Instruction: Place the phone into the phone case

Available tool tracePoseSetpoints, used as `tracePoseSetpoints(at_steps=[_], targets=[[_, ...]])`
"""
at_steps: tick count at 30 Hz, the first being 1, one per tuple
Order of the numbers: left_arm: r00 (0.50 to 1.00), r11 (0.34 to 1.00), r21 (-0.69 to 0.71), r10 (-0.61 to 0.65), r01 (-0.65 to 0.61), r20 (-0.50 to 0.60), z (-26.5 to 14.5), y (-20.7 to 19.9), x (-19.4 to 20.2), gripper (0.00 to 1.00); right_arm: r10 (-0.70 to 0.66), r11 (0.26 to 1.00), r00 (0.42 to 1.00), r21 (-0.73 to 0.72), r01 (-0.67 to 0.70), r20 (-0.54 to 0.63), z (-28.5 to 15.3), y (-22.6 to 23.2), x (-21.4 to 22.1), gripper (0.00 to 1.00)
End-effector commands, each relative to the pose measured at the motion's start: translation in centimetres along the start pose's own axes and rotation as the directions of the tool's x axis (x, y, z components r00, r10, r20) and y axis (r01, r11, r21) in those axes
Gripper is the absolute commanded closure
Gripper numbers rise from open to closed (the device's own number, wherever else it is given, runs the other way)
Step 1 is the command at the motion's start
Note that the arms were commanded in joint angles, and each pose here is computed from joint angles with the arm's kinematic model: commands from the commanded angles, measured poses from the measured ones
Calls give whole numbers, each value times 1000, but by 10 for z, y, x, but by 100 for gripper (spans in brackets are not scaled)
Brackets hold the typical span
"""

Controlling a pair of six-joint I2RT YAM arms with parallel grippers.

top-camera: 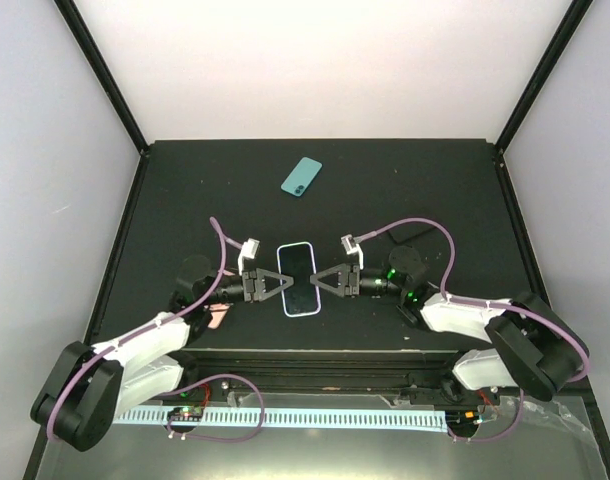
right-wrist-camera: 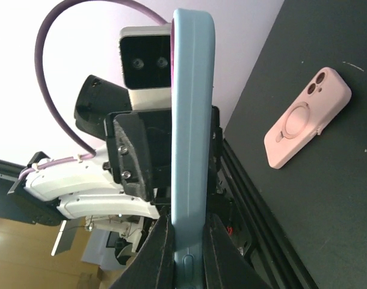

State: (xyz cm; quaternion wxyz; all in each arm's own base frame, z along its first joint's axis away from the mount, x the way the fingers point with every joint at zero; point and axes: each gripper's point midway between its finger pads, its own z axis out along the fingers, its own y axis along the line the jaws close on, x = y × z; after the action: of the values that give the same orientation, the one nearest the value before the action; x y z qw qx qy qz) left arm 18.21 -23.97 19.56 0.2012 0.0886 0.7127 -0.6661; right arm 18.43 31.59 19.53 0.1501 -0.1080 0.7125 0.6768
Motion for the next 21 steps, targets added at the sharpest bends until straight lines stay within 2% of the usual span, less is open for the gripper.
tracePoseSetpoints(at_steps=[1, 5, 8, 11, 16, 19, 21], targets=[[999, 995, 94, 28, -30, 27, -2, -23, -9, 71, -81, 993, 997, -84, 80, -8, -2, 22, 2, 99], [999, 995, 95, 26, -27, 21, 0, -22, -10, 86, -76, 995, 997, -64, 75, -5, -3, 20, 2, 94], [1000, 995, 96, 23, -24, 13, 0, -22, -9, 93, -75, 997, 997, -30, 75, -8, -3, 16, 2, 90], [999, 995, 94, 26, -28, 18, 0, -22, -11, 98, -65, 998, 998, -6, 65, -2, -6, 13, 3, 80], [999, 997, 74, 36, -38, 34, 2, -23, -17, 98, -47, 999, 998, 14, 47, -29, -6, 10, 11, 54], [998, 996, 81, 43, -46, 42, 2, -28, -21, 98, -47, 998, 997, 40, 49, -55, -3, 9, 19, 47], [998, 994, 88, 54, -57, 45, 2, -33, -24, 98, -49, 998, 996, 40, 52, -71, -1, 12, 25, 46]])
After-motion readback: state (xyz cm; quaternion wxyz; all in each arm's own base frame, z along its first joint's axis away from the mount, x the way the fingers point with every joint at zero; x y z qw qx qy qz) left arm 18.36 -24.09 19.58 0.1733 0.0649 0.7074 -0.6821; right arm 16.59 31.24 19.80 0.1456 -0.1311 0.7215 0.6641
